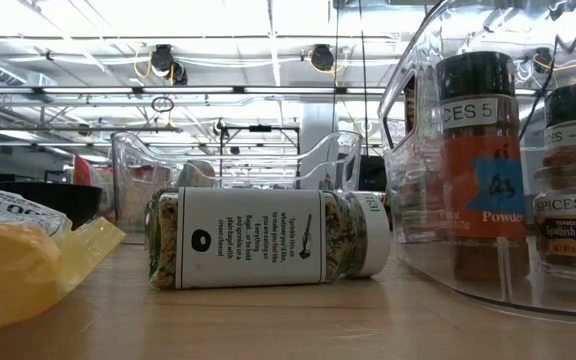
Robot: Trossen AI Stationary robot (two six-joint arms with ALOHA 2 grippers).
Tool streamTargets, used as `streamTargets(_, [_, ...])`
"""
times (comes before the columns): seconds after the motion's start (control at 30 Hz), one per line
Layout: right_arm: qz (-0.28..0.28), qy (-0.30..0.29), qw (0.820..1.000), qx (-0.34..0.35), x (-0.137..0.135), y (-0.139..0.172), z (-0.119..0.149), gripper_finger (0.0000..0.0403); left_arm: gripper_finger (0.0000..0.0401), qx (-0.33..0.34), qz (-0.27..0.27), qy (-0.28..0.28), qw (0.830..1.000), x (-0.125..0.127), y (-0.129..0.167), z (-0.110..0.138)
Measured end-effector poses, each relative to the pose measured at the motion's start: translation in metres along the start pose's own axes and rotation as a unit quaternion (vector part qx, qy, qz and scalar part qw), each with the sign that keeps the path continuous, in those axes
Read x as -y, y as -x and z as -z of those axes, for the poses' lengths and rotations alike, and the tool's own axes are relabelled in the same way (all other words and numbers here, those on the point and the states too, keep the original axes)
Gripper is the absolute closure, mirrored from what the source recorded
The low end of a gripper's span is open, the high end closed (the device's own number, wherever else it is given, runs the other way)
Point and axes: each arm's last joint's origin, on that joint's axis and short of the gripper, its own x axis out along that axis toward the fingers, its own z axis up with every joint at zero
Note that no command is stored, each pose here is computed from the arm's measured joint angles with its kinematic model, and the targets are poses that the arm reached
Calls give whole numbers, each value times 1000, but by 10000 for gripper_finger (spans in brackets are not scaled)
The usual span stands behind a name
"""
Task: Pick & Place Food Item
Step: Put the blue and white patterned spoon into the middle transparent bin
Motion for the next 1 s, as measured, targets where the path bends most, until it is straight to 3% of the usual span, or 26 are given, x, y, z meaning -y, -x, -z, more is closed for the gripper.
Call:
streamTargets(0.1, [1, 7, 1000, -4, 1, -1, 1, 397, 174, -3, 4, 2, 1000, 1, -1, 3])
streamTargets(0.53, [-19, -58, 998, 32, -3, 1, -6, 397, 174, 34, -20, -10, 999, -4, 4, -12])
streamTargets(1.0, [-37, -61, 997, 19, -16, -6, 5, 397, 174, 57, -44, -18, 997, -9, 7, -19])
